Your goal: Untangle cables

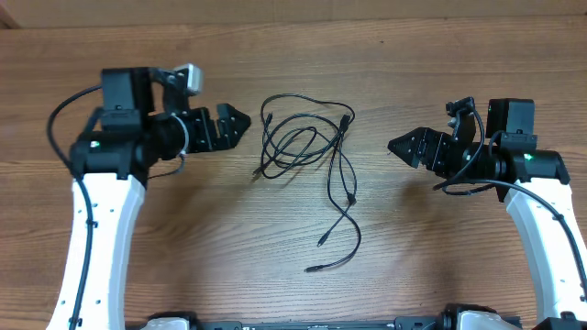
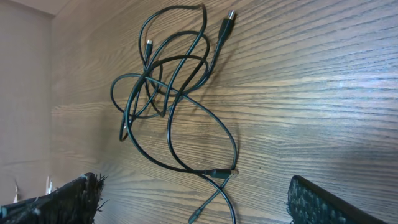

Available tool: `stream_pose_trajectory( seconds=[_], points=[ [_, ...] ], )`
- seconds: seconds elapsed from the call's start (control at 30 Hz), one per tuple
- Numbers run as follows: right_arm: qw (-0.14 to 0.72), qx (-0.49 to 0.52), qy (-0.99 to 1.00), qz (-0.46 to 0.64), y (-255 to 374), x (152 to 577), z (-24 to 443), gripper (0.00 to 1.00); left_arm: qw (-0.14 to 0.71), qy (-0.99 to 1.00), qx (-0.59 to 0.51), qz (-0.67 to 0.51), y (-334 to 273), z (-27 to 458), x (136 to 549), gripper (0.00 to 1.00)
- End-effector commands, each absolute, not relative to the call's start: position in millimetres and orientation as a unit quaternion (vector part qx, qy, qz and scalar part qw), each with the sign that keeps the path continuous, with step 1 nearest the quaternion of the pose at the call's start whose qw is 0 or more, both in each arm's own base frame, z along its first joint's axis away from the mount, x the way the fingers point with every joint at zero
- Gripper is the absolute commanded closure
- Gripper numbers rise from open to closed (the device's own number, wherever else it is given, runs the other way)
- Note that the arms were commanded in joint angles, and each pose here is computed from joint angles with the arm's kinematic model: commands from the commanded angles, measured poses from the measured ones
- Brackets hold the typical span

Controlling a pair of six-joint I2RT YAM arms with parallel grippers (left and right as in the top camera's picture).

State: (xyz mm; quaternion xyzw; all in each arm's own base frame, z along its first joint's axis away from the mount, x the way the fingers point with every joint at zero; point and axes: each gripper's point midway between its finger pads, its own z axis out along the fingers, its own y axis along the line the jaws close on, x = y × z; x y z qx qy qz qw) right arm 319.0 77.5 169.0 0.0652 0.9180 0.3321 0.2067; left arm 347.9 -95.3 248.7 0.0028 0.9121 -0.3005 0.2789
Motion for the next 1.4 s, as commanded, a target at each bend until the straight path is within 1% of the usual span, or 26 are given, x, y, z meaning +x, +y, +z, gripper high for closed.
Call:
stream_pose_trajectory(
  seconds=[0.0, 0.07, 0.17, 0.3, 0.4, 0.53, 0.6, 0.7, 0.77, 0.83, 0.87, 0.9, 0.93, 0.97, 1.03, 1.1, 1.17, 1.23, 1.3, 1.33, 1.37],
  points=[
    [0.213, 0.058, 0.916, 0.334, 77, 321, 172, 0.06, 0.299, 0.925, 0.064, -0.227, -107, 243, 348, 0.00],
    [0.213, 0.058, 0.916, 0.334, 77, 321, 172, 0.05, 0.294, 0.925, 0.110, -0.215, -127, 236, 347, 0.00],
    [0.213, 0.058, 0.916, 0.334, 77, 321, 171, 0.05, 0.279, 0.934, 0.125, -0.184, -137, 218, 350, 0.00],
    [0.213, 0.058, 0.916, 0.334, 77, 321, 171, 0.05, 0.248, 0.945, 0.167, -0.131, -151, 171, 369, 0.00],
    [0.213, 0.056, 0.917, 0.334, 77, 320, 171, 0.05, 0.231, 0.953, 0.164, -0.112, -150, 143, 383, 0.00],
    [0.212, 0.054, 0.918, 0.331, 77, 319, 170, 0.05, 0.203, 0.958, 0.166, -0.114, -155, 113, 389, 0.00],
    [0.212, 0.054, 0.918, 0.331, 77, 320, 170, 0.05, 0.185, 0.960, 0.170, -0.120, -160, 99, 387, 0.04],
    [0.212, 0.054, 0.918, 0.331, 77, 319, 170, 0.05, 0.161, 0.963, 0.178, -0.119, -166, 77, 386, 0.18],
    [0.212, 0.054, 0.918, 0.331, 77, 319, 170, 0.05, 0.153, 0.964, 0.184, -0.119, -172, 67, 385, 0.18],
    [0.212, 0.054, 0.918, 0.331, 77, 319, 170, 0.06, 0.149, 0.963, 0.190, -0.123, -177, 62, 384, 0.23],
    [0.212, 0.054, 0.918, 0.331, 77, 319, 170, 0.06, 0.149, 0.962, 0.192, -0.125, -180, 61, 384, 0.33],
    [0.211, 0.055, 0.918, 0.331, 77, 319, 170, 0.06, 0.152, 0.960, 0.195, -0.131, -184, 61, 384, 0.56],
    [0.210, 0.055, 0.918, 0.331, 77, 319, 170, 0.07, 0.155, 0.959, 0.197, -0.135, -187, 62, 385, 0.93],
    [0.208, 0.056, 0.919, 0.331, 77, 318, 169, 0.07, 0.156, 0.957, 0.198, -0.140, -189, 63, 385, 0.96],
    [0.206, 0.056, 0.919, 0.331, 77, 317, 169, 0.08, 0.154, 0.950, 0.206, -0.178, -202, 72, 383, 0.96],
    [0.206, 0.056, 0.919, 0.331, 77, 317, 169, 0.08, 0.160, 0.944, 0.220, -0.187, -206, 87, 385, 0.96],
    [0.206, 0.056, 0.919, 0.331, 77, 317, 169, 0.07, 0.177, 0.938, 0.234, -0.184, -206, 117, 390, 0.96],
    [0.206, 0.057, 0.920, 0.330, 76, 317, 169, 0.07, 0.199, 0.931, 0.244, -0.185, -208, 155, 394, 0.96],
    [0.207, 0.056, 0.920, 0.328, 76, 318, 168, 0.06, 0.248, 0.916, 0.253, -0.189, -212, 223, 396, 0.96],
    [0.208, 0.056, 0.920, 0.328, 76, 318, 168, 0.06, 0.268, 0.909, 0.256, -0.192, -213, 246, 395, 0.96],
    [0.208, 0.056, 0.920, 0.328, 76, 318, 168, 0.06, 0.305, 0.894, 0.262, -0.197, -215, 283, 393, 0.96]
  ],
)
